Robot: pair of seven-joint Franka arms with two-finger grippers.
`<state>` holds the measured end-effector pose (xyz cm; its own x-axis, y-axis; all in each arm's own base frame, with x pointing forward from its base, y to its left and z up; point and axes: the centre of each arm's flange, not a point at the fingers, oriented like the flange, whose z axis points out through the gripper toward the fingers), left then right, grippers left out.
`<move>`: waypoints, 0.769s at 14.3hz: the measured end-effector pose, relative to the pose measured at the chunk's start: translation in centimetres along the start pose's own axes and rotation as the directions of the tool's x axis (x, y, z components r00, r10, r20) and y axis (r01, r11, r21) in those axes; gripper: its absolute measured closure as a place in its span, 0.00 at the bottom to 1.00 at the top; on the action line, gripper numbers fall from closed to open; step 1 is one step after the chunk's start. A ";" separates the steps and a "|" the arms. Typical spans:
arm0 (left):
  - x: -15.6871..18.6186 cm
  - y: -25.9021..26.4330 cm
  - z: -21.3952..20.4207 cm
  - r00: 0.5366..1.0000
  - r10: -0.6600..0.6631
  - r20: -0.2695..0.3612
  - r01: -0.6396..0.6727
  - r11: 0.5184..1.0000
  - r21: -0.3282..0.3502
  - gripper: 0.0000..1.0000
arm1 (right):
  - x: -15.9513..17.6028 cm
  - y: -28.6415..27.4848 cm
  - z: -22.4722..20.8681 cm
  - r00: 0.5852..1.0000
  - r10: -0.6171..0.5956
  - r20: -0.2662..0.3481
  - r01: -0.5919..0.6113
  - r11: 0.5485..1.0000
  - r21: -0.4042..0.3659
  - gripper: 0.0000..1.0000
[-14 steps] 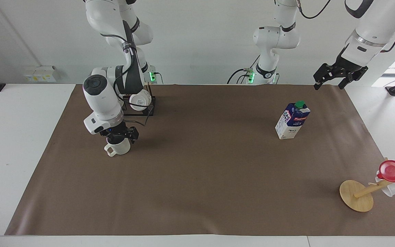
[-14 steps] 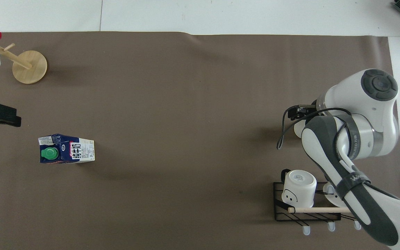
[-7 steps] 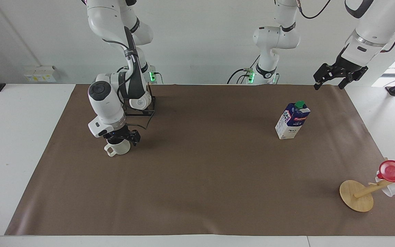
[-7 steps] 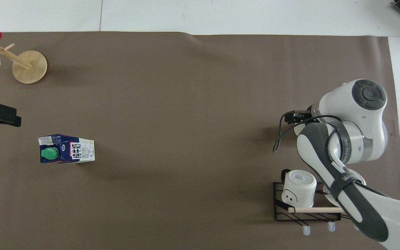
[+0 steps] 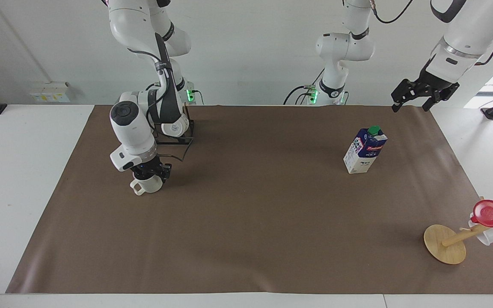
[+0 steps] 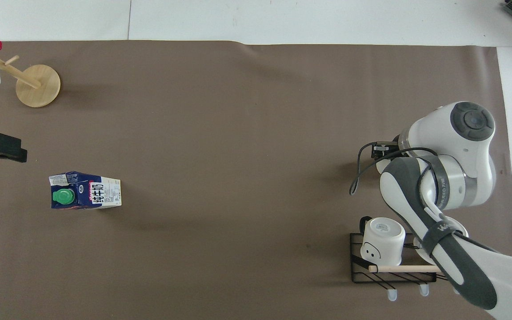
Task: Place cup and milk on table
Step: 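Close the right gripper on the white mug and lift it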
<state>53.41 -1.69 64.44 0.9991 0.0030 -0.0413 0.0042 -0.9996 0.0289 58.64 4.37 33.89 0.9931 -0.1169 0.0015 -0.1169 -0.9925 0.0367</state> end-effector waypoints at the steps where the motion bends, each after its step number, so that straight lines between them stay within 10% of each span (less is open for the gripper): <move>1: 0.0 0.0 0.0 1.000 0.000 0.000 0.000 1.000 0.000 0.00 | 0.0 0.0 0.0 1.000 0.000 0.000 0.000 1.000 0.000 0.70; 4: 0.0 0.0 0.0 1.000 0.000 0.000 0.000 1.000 0.000 0.00 | 0.0 0.0 -0.1 1.000 0.001 -0.003 -0.001 1.000 0.001 0.96; 11: 0.0 0.0 0.0 1.000 0.000 0.000 0.000 1.000 0.000 0.00 | 0.8 -0.4 -1.5 0.996 0.085 -0.029 -0.084 0.996 0.041 0.96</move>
<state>53.41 -1.69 64.44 0.9991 0.0030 -0.0413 0.0042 -0.9996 0.0289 59.50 4.71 35.40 0.9792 -0.2002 0.0339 -0.2002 -0.9797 -0.0047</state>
